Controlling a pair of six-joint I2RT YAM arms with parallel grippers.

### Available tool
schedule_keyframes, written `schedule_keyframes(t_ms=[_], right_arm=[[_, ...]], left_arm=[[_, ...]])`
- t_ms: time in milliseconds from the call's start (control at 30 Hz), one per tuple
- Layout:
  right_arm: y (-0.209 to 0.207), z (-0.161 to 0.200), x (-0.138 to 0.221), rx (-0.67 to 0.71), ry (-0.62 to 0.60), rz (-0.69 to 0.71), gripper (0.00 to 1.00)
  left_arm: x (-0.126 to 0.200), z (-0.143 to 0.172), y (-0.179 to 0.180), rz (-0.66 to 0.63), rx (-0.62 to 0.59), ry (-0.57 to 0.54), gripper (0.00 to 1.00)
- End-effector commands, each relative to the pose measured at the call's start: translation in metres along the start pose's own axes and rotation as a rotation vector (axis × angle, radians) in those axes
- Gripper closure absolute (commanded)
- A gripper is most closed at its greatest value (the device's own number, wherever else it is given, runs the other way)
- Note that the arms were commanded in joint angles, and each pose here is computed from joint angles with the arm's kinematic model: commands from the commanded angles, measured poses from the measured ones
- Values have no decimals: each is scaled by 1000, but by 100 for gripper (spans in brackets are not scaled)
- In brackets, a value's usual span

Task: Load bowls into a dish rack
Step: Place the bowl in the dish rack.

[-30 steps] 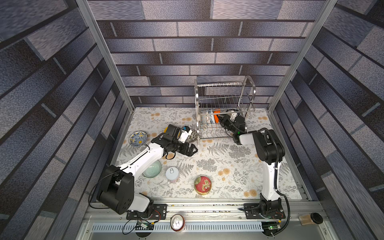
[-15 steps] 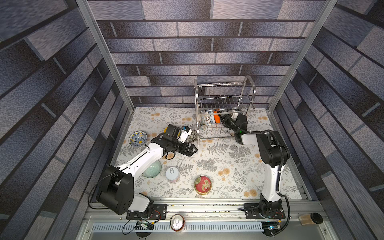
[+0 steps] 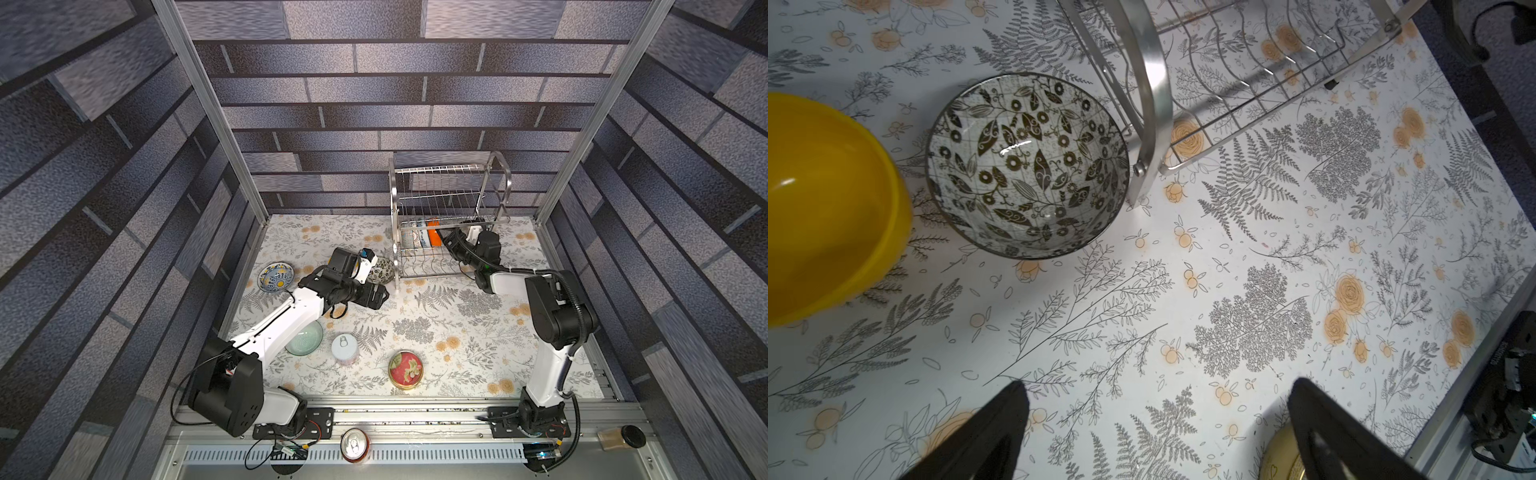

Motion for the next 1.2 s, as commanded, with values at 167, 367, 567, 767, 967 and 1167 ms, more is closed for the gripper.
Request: schedule_keyframes(t_ms=[167, 367, 567, 767, 967, 1167], right_arm=[[0, 15, 19, 116, 63, 92, 20], [0, 28, 34, 207, 113, 159, 20], [0, 45, 52, 294, 159, 204, 20], [1, 68, 71, 388, 212, 237, 21], [5, 90, 87, 464, 266, 264, 24], [8, 112, 107, 533, 307, 276, 27]], left_arm=[[26, -14, 32, -189, 82, -63, 0], [37, -12, 59, -301, 158, -71, 0], [46, -10, 84, -401, 244, -76, 0], [51, -4, 104, -489, 289, -56, 0], [50, 4, 119, -532, 338, -10, 0], [48, 10, 131, -521, 415, 10, 0]])
Point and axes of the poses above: each gripper's point midway between its finger pads, its own x axis back along the fingers, its own y axis along the line the jaws close on, z = x × y, the point moved 4 cm from there along x, back along the fingers, and after that the axes turned 6 degrees about -x, right-handed, at the moved point
